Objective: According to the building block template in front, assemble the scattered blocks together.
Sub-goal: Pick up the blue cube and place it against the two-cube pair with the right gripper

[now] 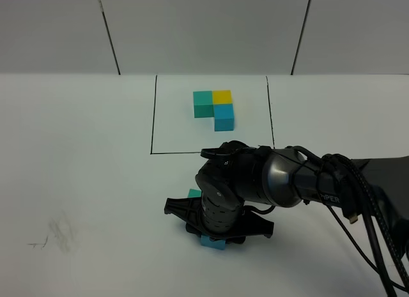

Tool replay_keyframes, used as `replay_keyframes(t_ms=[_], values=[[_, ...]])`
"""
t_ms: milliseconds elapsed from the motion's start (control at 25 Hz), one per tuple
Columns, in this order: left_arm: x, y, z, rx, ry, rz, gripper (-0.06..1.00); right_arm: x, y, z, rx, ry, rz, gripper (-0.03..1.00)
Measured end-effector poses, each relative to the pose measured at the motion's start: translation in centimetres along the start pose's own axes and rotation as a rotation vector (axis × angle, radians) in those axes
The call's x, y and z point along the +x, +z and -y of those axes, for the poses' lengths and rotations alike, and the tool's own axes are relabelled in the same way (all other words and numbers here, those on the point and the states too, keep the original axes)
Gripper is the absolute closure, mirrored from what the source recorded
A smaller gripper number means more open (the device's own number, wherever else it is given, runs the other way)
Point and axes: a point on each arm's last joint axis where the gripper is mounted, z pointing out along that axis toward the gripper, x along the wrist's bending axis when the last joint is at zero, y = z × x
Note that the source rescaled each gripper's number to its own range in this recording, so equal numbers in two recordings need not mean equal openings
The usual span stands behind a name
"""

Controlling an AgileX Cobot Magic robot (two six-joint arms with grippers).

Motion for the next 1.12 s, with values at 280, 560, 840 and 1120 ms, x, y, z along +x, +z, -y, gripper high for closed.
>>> replay_keyframes(t_ms=[280, 560, 840, 1120], values=[[0.0, 0.0, 0.0, 0.000, 0.000, 0.000, 0.31, 0.0, 0.1, 0.1, 0.009, -0.065, 0.003, 0.95], [0.0, 0.0, 0.0, 0.000, 0.000, 0.000, 0.31, 0.0, 0.2, 0.1, 0.013, -0.071, -0.003, 0.95], [0.0, 0.0, 0.0, 0.000, 0.001, 0.000, 0.31, 0.1, -0.1, 0.0, 0.006, -0.190, -0.017, 0.17], [0.0, 0.0, 0.0, 0.000, 0.000, -0.001, 0.31, -1.0, -8.0, -0.7, -0.067, -0.271, -0.016, -0.02]])
